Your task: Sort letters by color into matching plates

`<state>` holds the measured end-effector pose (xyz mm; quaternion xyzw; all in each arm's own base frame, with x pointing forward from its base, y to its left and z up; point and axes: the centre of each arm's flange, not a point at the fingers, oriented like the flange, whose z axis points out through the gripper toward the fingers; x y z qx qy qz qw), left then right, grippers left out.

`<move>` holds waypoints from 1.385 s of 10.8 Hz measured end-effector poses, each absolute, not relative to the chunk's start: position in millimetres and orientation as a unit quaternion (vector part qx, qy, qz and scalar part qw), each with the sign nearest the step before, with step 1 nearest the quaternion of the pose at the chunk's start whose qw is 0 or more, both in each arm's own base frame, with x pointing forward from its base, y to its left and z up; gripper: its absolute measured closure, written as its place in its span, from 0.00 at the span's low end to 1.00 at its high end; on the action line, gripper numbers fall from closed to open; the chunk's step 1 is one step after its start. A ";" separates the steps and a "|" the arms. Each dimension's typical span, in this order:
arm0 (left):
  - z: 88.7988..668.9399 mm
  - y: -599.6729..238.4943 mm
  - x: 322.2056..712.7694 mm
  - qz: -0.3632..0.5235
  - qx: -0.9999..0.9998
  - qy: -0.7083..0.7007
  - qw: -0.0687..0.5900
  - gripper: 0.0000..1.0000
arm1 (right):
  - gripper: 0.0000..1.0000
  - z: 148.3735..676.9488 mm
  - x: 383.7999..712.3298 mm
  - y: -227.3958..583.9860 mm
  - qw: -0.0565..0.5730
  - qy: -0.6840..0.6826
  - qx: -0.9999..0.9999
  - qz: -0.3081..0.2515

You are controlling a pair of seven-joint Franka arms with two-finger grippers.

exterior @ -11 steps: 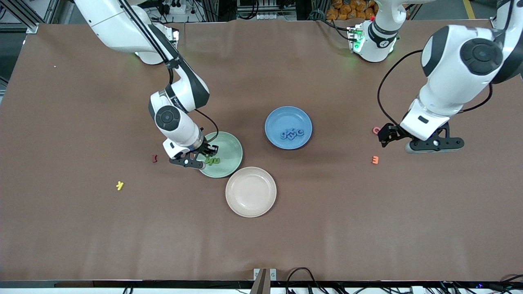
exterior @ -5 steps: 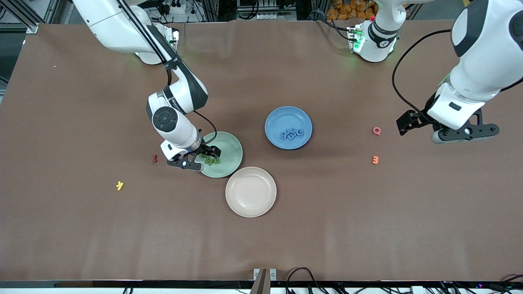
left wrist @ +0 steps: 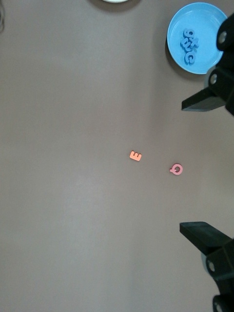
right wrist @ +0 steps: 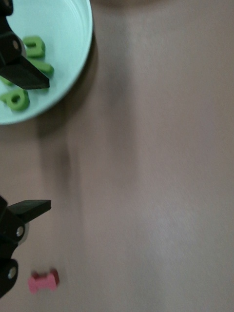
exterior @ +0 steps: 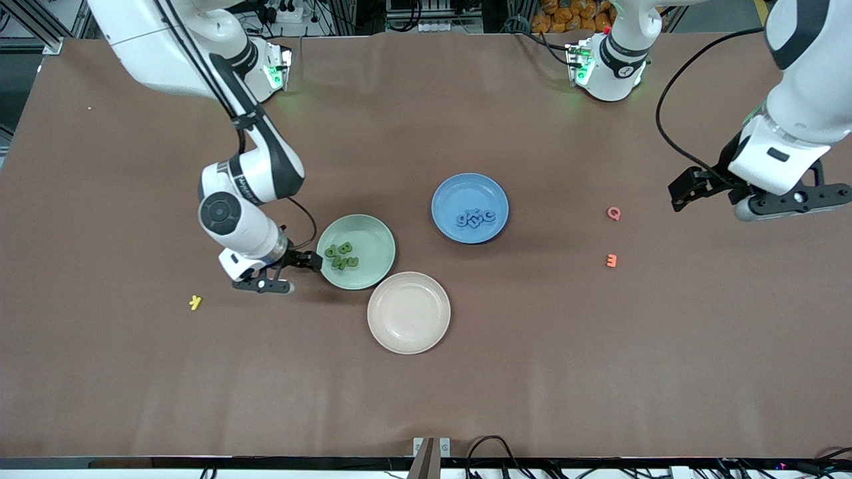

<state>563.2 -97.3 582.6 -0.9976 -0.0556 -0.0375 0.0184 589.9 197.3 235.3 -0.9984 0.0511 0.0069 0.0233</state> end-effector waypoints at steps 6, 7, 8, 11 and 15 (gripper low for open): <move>623.4 -89.3 559.8 -0.048 -0.997 -0.065 0.014 0.00 | 0.00 239.2 618.2 86.4 0.004 0.024 -1.000 0.000; 630.8 -87.4 558.9 -0.048 -0.997 -0.068 0.009 0.00 | 0.00 241.0 622.0 67.1 0.002 0.019 -1.000 -0.002; 635.2 -87.2 558.4 -0.049 -0.996 -0.069 0.006 0.00 | 0.00 242.1 624.4 49.5 0.000 0.015 -1.000 -0.003; 638.3 -90.7 555.7 -0.043 -0.997 -0.066 0.006 0.00 | 0.00 245.5 628.7 2.7 -0.007 0.007 -1.000 -0.007; 648.7 -87.4 553.6 -0.042 -0.997 -0.061 0.004 0.00 | 0.00 269.9 637.2 -32.1 -0.012 0.006 -1.000 0.007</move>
